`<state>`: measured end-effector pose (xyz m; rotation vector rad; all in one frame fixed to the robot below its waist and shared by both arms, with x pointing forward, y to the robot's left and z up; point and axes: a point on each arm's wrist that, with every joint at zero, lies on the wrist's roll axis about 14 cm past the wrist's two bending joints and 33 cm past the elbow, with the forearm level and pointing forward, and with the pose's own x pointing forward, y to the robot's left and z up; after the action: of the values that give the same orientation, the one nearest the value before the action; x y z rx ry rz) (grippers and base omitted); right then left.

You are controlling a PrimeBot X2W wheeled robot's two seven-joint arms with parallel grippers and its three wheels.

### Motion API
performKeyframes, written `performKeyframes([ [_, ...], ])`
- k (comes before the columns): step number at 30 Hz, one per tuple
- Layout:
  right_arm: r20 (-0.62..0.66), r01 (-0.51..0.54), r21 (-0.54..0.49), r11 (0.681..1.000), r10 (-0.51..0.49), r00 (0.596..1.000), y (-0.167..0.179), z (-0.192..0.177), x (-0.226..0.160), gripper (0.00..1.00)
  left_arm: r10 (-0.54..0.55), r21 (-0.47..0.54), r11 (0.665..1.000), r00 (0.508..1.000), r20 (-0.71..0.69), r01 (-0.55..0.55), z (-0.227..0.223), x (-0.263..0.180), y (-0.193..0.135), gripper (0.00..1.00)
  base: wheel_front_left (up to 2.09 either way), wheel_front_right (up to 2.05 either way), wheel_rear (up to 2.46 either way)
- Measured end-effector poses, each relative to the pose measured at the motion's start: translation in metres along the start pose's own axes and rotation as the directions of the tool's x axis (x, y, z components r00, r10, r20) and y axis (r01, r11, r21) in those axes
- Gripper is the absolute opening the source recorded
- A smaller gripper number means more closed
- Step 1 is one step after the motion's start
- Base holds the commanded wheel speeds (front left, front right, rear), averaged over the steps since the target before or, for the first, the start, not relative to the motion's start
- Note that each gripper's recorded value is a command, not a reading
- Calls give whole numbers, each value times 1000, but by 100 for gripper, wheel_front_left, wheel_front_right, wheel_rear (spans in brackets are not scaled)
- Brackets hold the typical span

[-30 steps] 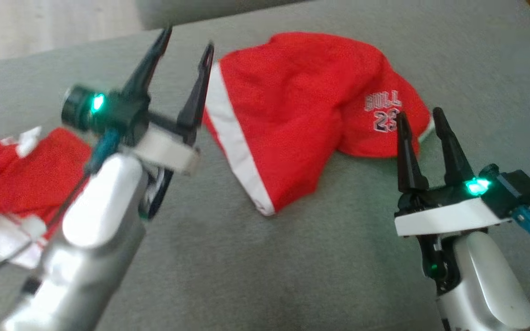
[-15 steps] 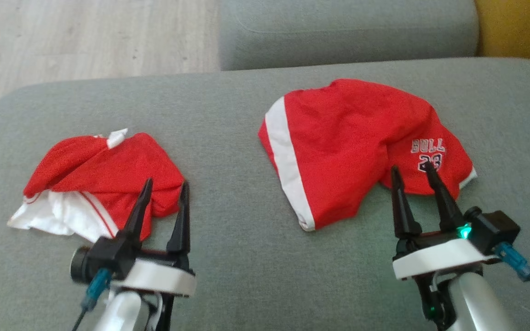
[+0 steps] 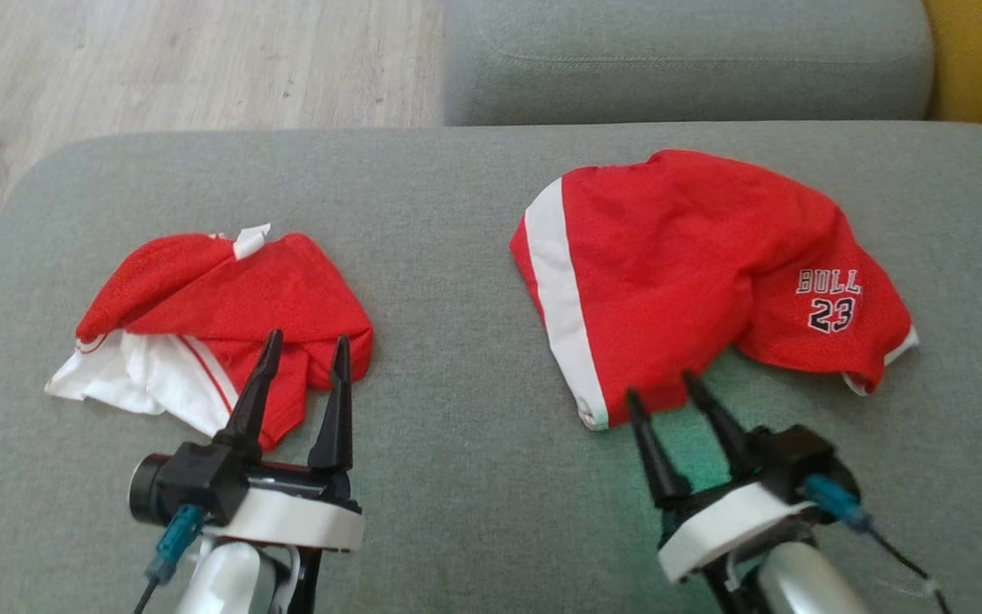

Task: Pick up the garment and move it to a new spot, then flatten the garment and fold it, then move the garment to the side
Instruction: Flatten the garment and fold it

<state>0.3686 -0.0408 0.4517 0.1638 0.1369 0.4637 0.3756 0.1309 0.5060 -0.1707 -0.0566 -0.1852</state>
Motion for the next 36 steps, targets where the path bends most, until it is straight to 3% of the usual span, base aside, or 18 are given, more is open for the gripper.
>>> performKeyframes([
  [7, -203, -93, -42, 995, 83, 976, 16, -42, 20, 100, 20, -7, 1000, 1000, 0, -20, -1, 2, 6, 100, 0, 0, 0],
  [14, -376, -129, -71, 989, 93, 922, 12, -78, 30, 100, 46, -2, 999, 999, -5, -46, -2, 2, 17, 100, 0, 0, 0],
  [22, -452, -197, -119, 973, 123, 884, 17, -86, 47, 100, 60, -2, 998, 998, -12, -60, -4, 3, 24, 100, 0, 0, 0],
  [23, -457, -202, -127, 971, 124, 881, 17, -87, 48, 71, 61, -3, 998, 998, -13, -61, -4, 3, 24, 100, 0, 0, 0],
  [24, -459, -205, -132, 970, 123, 880, 16, -86, 48, 20, 60, -3, 998, 998, -13, -60, -4, 4, 24, 100, 0, 0, 0],
  [25, -460, -204, -135, 970, 121, 880, 15, -86, 49, 0, 59, -3, 998, 998, -14, -59, -5, 4, 24, 100, 0, 0, 0],
  [33, -469, -193, -202, 960, 78, 880, 1, -85, 41, 0, 29, -9, 1000, 1000, 0, -29, -1, 11, 14, 100, 0, 0, 0],
  [36, -475, -155, -252, 955, 17, 880, -19, -83, 28, 0, -6, -13, 1000, 1000, 18, 6, 5, 16, 3, 100, 0, 0, 0],
])
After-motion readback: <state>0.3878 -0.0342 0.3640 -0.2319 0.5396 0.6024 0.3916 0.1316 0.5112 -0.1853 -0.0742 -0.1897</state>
